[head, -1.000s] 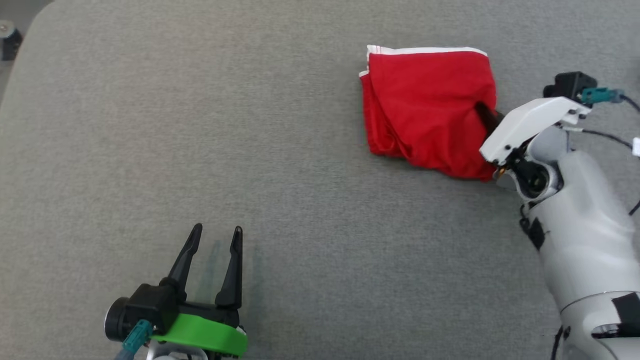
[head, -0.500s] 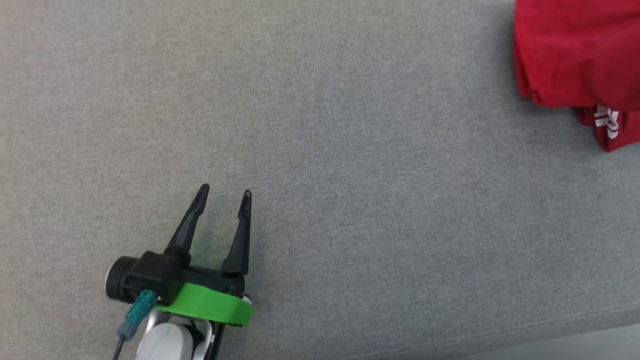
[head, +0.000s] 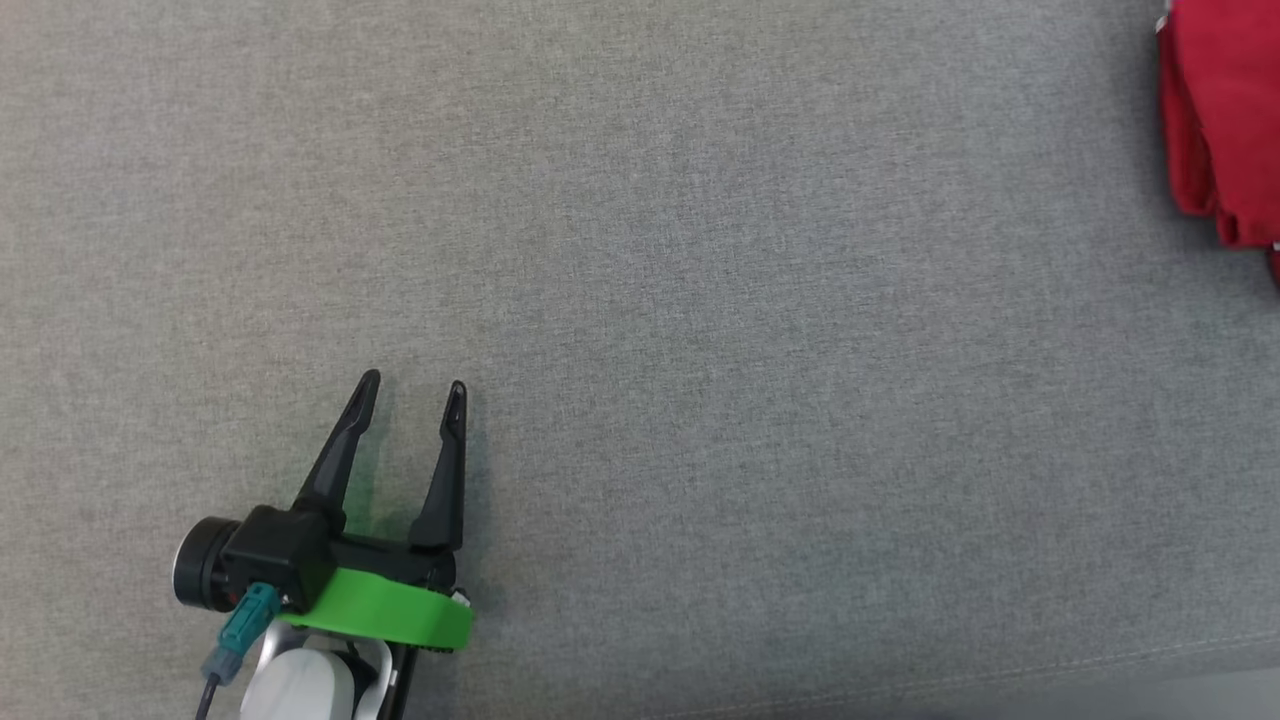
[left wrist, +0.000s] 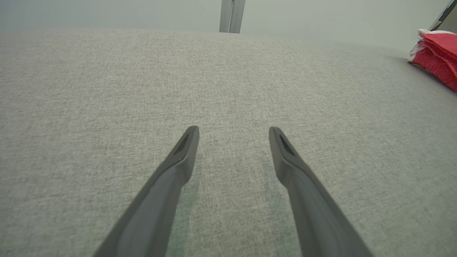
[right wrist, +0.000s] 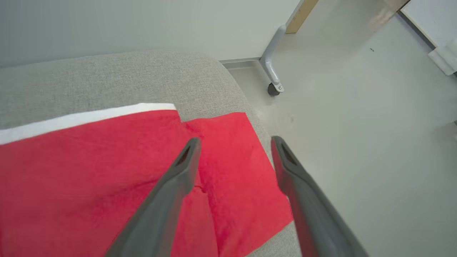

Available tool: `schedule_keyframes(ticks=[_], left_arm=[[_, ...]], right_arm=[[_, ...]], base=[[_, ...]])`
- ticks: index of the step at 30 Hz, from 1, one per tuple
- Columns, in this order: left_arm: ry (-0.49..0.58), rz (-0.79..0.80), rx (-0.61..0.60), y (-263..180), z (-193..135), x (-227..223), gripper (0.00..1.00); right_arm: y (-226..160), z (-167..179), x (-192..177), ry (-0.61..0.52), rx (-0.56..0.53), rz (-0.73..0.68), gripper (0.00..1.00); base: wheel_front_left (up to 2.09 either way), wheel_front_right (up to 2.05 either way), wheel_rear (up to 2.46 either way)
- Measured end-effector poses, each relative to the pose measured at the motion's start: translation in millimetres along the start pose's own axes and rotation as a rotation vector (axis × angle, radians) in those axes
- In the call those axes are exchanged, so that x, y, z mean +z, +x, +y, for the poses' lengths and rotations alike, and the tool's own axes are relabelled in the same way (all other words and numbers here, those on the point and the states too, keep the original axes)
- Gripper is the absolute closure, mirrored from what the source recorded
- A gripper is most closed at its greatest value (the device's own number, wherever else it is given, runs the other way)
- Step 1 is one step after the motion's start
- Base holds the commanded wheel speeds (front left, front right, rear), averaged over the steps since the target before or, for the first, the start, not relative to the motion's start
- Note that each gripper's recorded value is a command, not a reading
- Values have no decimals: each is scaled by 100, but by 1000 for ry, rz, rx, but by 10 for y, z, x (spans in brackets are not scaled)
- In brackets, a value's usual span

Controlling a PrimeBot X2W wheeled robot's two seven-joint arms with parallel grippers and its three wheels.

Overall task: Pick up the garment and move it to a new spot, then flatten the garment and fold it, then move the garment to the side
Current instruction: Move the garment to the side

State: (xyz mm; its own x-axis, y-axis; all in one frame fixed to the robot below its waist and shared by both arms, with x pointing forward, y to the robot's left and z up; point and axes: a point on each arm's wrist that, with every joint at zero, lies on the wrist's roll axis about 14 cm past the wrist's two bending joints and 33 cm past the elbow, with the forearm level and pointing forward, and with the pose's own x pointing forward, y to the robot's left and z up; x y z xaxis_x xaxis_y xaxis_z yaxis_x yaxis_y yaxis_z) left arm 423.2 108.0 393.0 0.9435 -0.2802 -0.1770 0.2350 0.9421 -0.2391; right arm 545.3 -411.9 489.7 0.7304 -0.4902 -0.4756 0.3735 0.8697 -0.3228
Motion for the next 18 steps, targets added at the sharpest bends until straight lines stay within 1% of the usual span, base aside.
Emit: schedule_keyframes(ticks=[2, 5, 8, 11, 13, 15, 18], left_arm=[[1, 0, 4, -6, 14, 2, 0], [4, -10, 12, -20, 32, 42, 0], [5, -30, 17, -48, 24, 119, 0], [4, -55, 27, -117, 12, 215, 0], [4, -68, 39, -179, 22, 265, 0], [0, -79, 55, -259, 39, 309, 0], [-3, -78, 99, -450, 109, 315, 0]], right_arm=[[-1, -35, 90, -33, -25, -65, 0], [-48, 62, 223, -16, -1, -169, 0], [-157, 281, 359, -7, 67, -284, 0], [-397, 488, 534, 6, 144, -438, 0], [-564, 581, 573, 31, 191, -516, 0], [-744, 689, 541, 60, 245, -574, 0], [-1041, 822, 344, 66, 326, -634, 0]], base=[[0, 0, 0], [0, 0, 0], [0, 0, 0], [0, 0, 0], [0, 0, 0], [0, 0, 0], [0, 0, 0]])
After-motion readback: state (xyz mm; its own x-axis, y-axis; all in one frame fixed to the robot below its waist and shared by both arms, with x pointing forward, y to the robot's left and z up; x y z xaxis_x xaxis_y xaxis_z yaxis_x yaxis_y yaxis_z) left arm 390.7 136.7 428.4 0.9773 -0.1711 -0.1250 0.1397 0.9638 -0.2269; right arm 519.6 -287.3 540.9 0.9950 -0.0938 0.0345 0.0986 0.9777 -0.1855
